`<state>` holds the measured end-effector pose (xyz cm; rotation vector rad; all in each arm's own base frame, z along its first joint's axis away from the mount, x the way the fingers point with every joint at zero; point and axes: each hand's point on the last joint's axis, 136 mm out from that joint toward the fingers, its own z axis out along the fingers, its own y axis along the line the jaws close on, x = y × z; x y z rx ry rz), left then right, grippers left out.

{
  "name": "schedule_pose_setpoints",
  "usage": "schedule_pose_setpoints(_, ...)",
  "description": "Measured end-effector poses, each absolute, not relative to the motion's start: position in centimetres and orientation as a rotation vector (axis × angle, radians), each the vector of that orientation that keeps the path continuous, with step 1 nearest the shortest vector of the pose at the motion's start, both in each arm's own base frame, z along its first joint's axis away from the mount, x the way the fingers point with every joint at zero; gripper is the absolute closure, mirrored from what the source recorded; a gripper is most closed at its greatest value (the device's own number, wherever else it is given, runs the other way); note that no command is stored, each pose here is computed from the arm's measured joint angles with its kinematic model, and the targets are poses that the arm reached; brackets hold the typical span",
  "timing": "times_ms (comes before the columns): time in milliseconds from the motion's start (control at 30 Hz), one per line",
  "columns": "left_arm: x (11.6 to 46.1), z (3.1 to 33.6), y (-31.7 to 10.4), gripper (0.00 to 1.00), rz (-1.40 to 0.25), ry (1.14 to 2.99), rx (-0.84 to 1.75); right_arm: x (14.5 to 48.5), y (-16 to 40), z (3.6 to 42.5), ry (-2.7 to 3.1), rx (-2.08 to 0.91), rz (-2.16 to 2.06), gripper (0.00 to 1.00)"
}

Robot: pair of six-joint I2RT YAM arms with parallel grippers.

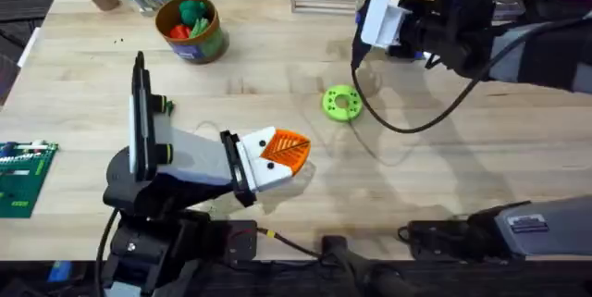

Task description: Pick up the gripper from the table and insert it into the empty holder that is missing its gripper. Then pick up a screw, insert it into the mounting hole, and use the screwdriver to tighten it. Finally, clean up the table by picking up the vegetable and placing it into the bucket.

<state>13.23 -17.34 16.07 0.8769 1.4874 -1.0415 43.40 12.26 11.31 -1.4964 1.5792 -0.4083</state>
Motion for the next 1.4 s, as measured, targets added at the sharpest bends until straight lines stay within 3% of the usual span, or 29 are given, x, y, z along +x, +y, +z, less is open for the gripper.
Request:
schedule_pose_setpoints(500,13.2,16.1,-17.3,0.997,-1.042,1.488,0.877,43.3,13.4,8.2,1.574,-1.591,-0.332,0.964)
schedule_pose_setpoints(833,13.3,16.1,-17.3,0.997,-1.037,1.489,0.873,40.8,14.0,5.5,1.658,-1.691,-0.237,0.517)
schedule_pose_setpoints(933,13.4,16.1,-17.3,0.997,-1.034,1.489,0.871,40.8,14.3,5.5,1.652,-1.690,-0.231,0.128)
schedule_pose_setpoints(967,13.4,16.1,-17.3,0.997,-1.034,1.490,0.870,41.0,14.4,5.8,1.642,-1.687,-0.237,0.045)
schedule_pose_setpoints(1400,13.6,16.1,-17.2,0.997,-1.025,1.492,0.863,41.0,14.6,6.0,1.638,-1.686,-0.235,0.014)
